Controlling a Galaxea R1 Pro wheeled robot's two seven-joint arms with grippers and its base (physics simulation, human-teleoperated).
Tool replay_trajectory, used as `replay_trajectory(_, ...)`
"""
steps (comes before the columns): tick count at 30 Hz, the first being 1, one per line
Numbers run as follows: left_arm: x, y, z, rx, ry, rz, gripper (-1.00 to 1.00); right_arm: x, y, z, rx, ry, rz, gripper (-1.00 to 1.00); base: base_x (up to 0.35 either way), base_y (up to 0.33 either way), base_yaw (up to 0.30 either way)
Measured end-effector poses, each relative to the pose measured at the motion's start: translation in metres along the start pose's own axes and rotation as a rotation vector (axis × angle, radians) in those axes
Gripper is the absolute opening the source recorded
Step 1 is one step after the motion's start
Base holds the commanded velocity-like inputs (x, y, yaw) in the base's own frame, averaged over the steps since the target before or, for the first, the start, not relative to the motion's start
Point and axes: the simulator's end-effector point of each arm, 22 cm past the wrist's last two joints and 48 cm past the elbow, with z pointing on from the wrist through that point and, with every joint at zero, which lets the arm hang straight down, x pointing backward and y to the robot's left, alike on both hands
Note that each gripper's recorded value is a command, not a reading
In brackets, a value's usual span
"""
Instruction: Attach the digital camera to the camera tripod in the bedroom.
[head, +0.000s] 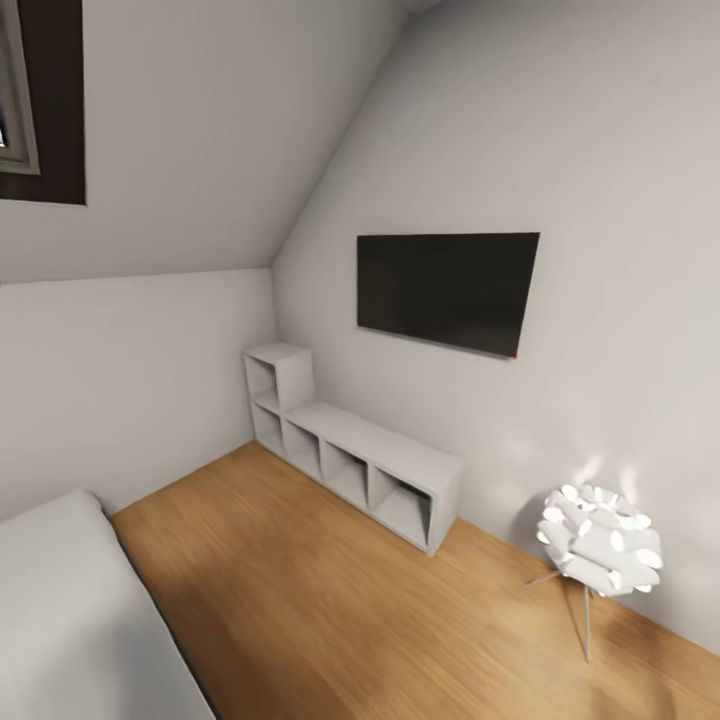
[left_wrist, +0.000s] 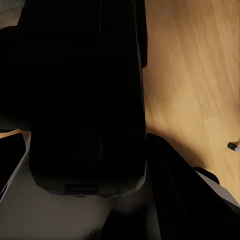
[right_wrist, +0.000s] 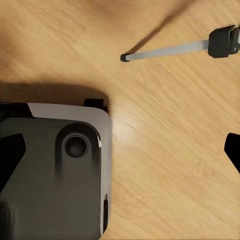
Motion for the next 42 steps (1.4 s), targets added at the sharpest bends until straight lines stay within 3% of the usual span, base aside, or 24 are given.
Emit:
replay_trajectory(8,-0.0005,-0.0004,0.0001,0.001,0.000,0.000,-1.00,-0.0001,0.0020,0.0003,-0.001,0.000,0.003,1.00,0.018,0.036,-0.036)
replay_trajectory(22,-0.0001,-0.0002,0.0001,0.000,0.000,0.001,-1.00,0.0003,0.0028,0.0003,-0.002,0.001,0.004,1.00,0.000,0.029,-0.224)
replay_trajectory(29,0.0016,-0.0019,0.0001,0.005,0.006,0.050,-1.00,-0.0002,0.0027,0.0004,-0.002,-0.001,0.004,1.00,0.000,0.285,-0.203)
replay_trajectory(42,0.0023,-0.0019,0.0001,0.006,0.008,0.063,-1.00,-0.0004,0.0025,0.0004,-0.002,-0.001,0.004,1.00,0.000,0.085,-0.172)
